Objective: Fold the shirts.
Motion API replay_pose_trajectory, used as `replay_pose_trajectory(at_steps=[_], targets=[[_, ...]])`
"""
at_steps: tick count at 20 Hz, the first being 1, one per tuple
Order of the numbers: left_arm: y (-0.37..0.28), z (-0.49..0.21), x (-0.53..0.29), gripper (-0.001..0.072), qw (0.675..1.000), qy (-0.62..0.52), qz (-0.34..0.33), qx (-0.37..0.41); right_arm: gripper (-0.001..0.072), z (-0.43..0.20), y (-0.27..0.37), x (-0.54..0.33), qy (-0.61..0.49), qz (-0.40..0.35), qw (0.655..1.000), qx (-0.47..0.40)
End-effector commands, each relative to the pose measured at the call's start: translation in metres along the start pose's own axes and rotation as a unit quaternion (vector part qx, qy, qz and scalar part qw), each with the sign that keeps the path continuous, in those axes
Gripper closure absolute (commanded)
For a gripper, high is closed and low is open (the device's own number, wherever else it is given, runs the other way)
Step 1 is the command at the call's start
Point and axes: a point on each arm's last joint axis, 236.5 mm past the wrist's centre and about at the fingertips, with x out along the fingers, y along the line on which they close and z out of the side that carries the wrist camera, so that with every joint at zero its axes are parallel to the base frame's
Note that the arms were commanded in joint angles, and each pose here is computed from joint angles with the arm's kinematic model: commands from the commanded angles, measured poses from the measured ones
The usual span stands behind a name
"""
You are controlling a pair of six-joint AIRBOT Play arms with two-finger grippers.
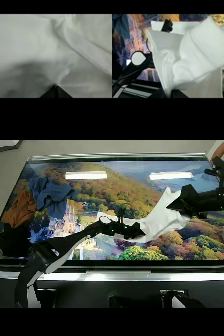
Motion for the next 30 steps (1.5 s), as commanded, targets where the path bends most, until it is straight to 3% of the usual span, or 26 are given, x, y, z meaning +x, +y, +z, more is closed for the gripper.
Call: replay_pose_trajectory(at_steps=[1, 3, 8, 12, 17, 18, 19, 20, 24, 27, 29, 30], targets=[[-0.018, -0.013, 0.023, 0.0679, 0.999, 0.022, -0.025, 0.010, 0.0667, -0.005, 0.002, -0.009, -0.009, -0.008, 1.000, -0.004], [-0.019, -0.007, -0.003, 0.0682, 0.997, 0.041, -0.018, 0.055, 0.0668, 0.005, 0.000, -0.001, -0.011, 0.000, 1.000, 0.002], [-0.024, 0.072, -0.180, 0.0681, 0.968, -0.041, 0.157, 0.192, 0.0668, 0.027, 0.028, 0.081, 0.032, 0.066, 0.997, -0.009], [-0.122, 0.106, -0.371, 0.0680, 0.924, -0.235, 0.164, 0.251, 0.0667, 0.006, 0.077, 0.206, 0.084, 0.107, 0.991, -0.013], [-0.219, 0.039, -0.522, 0.0679, 0.842, -0.393, 0.188, 0.319, 0.0664, -0.049, 0.084, 0.340, 0.172, 0.136, 0.972, 0.082], [-0.232, 0.022, -0.535, 0.0679, 0.828, -0.408, 0.193, 0.331, 0.0555, -0.059, 0.081, 0.356, 0.186, 0.137, 0.967, 0.103], [-0.242, 0.009, -0.543, 0.0679, 0.818, -0.418, 0.198, 0.341, 0.0283, -0.066, 0.079, 0.365, 0.201, 0.142, 0.962, 0.122], [-0.248, -0.002, -0.548, 0.0679, 0.808, -0.426, 0.207, 0.350, 0.0135, -0.070, 0.077, 0.365, 0.214, 0.145, 0.959, 0.118], [-0.247, -0.017, -0.557, 0.0679, 0.790, -0.429, 0.249, 0.360, 0.0123, -0.035, 0.019, 0.320, 0.207, 0.090, 0.970, 0.084], [-0.239, -0.013, -0.557, 0.0678, 0.792, -0.425, 0.257, 0.354, 0.0108, 0.000, -0.089, 0.247, 0.191, -0.059, 0.977, 0.074], [-0.237, -0.012, -0.557, 0.0678, 0.794, -0.424, 0.257, 0.353, 0.0110, -0.011, -0.171, 0.197, 0.214, -0.187, 0.955, 0.090], [-0.237, -0.012, -0.557, 0.0678, 0.794, -0.424, 0.257, 0.353, 0.0110, -0.026, -0.188, 0.188, 0.229, -0.202, 0.946, 0.105]])
